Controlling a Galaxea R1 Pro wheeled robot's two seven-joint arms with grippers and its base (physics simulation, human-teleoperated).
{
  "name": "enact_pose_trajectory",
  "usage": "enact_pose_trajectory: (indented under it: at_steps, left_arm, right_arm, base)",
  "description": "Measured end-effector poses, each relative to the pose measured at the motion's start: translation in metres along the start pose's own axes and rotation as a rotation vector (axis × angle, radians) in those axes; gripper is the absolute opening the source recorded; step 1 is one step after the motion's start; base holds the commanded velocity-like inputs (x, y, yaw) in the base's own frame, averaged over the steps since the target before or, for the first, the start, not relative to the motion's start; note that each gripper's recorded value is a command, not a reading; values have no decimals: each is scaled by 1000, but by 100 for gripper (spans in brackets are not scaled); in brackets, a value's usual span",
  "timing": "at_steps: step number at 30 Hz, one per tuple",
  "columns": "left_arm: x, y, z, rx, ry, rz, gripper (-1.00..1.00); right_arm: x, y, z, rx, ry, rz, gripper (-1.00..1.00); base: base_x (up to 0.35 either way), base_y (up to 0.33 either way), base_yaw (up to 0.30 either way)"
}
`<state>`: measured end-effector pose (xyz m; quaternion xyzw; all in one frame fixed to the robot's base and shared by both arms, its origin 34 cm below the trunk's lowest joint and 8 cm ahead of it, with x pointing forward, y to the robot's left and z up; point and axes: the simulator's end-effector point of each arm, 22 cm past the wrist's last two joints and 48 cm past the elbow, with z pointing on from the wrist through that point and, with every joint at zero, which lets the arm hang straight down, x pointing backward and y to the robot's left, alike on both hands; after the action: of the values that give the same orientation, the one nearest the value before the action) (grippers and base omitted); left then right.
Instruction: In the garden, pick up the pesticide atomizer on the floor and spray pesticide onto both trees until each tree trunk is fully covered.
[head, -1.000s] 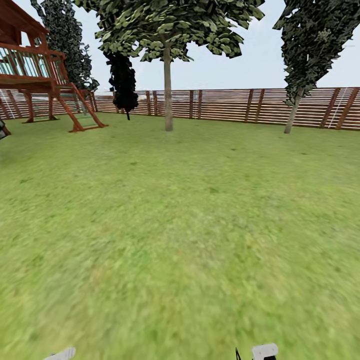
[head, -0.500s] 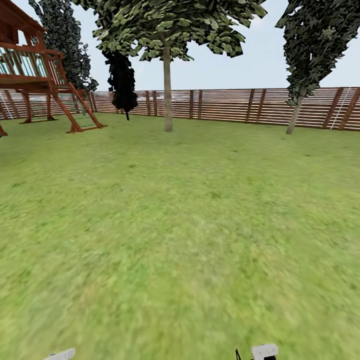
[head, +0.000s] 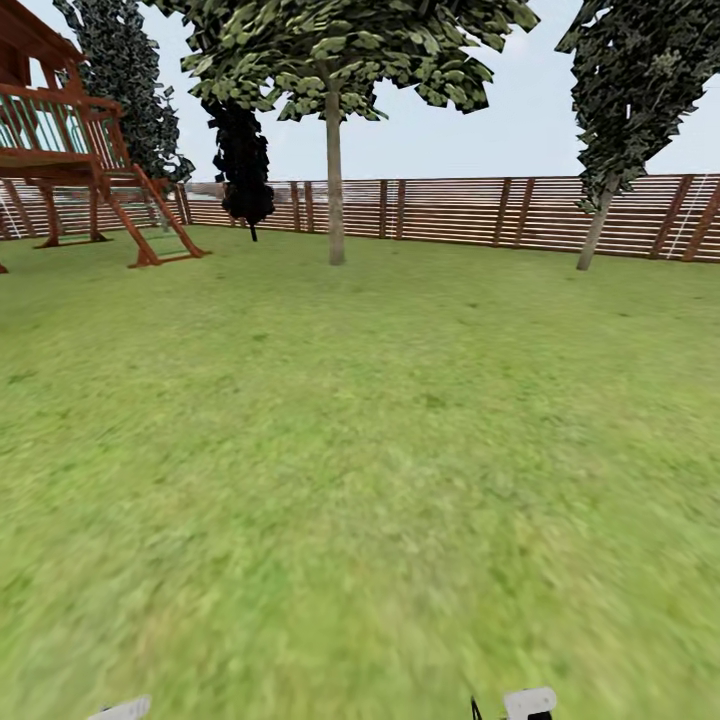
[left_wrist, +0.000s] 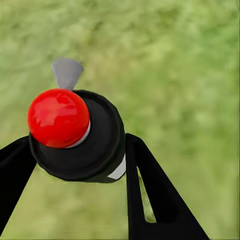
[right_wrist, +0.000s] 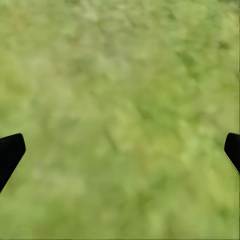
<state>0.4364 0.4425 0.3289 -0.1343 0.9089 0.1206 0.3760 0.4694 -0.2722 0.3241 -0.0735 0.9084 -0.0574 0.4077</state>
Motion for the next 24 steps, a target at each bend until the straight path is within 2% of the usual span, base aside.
enact_pose_trajectory:
  at_steps: [24]
  left_arm:
    - [0,0,0,-1,0,0,-100]
  right_arm:
    - [0,0,0,0,0,0,100]
  base:
    - [339,0,0]
